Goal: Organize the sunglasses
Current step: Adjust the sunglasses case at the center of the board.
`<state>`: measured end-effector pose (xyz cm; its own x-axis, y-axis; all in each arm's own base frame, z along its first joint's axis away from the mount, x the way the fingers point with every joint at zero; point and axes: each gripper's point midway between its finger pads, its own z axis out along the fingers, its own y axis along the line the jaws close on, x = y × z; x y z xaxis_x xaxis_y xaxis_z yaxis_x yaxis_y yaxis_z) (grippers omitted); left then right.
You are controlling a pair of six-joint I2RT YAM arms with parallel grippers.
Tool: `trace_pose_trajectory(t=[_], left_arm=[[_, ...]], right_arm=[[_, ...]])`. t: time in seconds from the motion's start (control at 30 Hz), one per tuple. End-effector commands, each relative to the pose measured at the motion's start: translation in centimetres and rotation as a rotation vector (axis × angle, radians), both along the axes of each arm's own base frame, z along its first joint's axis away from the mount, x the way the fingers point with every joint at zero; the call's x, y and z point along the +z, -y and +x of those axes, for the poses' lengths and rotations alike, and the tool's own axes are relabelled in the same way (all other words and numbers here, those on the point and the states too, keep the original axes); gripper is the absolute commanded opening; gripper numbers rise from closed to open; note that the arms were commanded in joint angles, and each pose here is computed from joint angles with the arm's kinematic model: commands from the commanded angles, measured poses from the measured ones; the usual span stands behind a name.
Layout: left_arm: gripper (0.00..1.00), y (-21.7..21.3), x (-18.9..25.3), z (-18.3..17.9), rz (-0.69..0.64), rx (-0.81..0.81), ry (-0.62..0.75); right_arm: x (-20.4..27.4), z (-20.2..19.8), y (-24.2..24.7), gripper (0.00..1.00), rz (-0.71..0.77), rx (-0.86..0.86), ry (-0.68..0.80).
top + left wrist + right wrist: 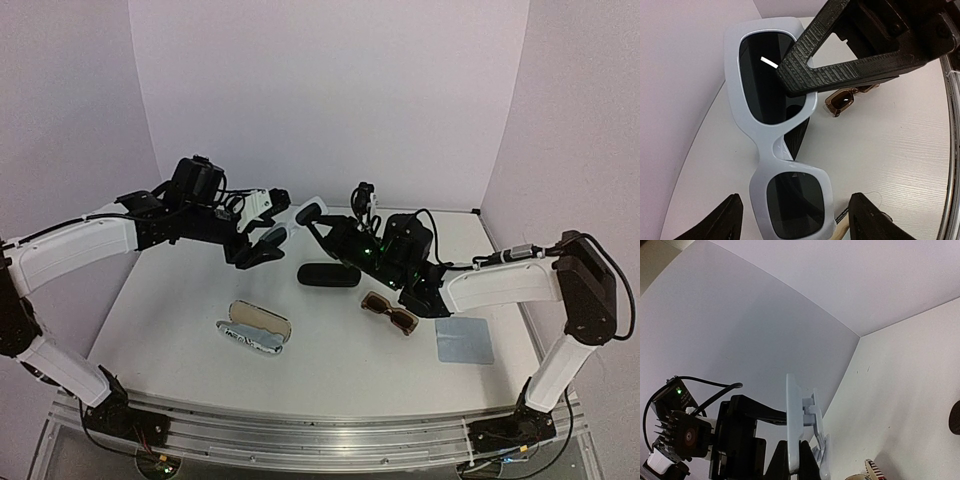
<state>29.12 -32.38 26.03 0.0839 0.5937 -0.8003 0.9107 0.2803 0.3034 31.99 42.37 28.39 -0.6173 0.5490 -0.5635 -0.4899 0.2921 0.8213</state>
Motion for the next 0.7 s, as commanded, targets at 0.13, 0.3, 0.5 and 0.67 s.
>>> trace_pose_trajectory(t=[0.13, 0.3, 0.5, 0.67], left_arm=[[0.57, 0.6, 1.5, 0.3, -0.028, -0.016, 0.029], [0.5, 0.6, 1.7, 0.4, -0.029, -0.014, 0.036], [0.34, 0.3, 1.1, 0.2, -0.005, -0.017, 0.038], [0.18, 0.1, 0.9, 0.1, 0.011, -0.02, 0.043]], right_arm=[[2.6, -0.6, -0.1, 0.0, 0.068, 0.02, 0.042], [2.1, -0.6, -0.5, 0.0, 0.069, 0.035, 0.024], [0.6, -0.8, -1.0, 0.0, 0.06, 0.06, -0.008], [-0.1, -0.9, -1.6, 0.08, 0.052, 0.092, -0.017]])
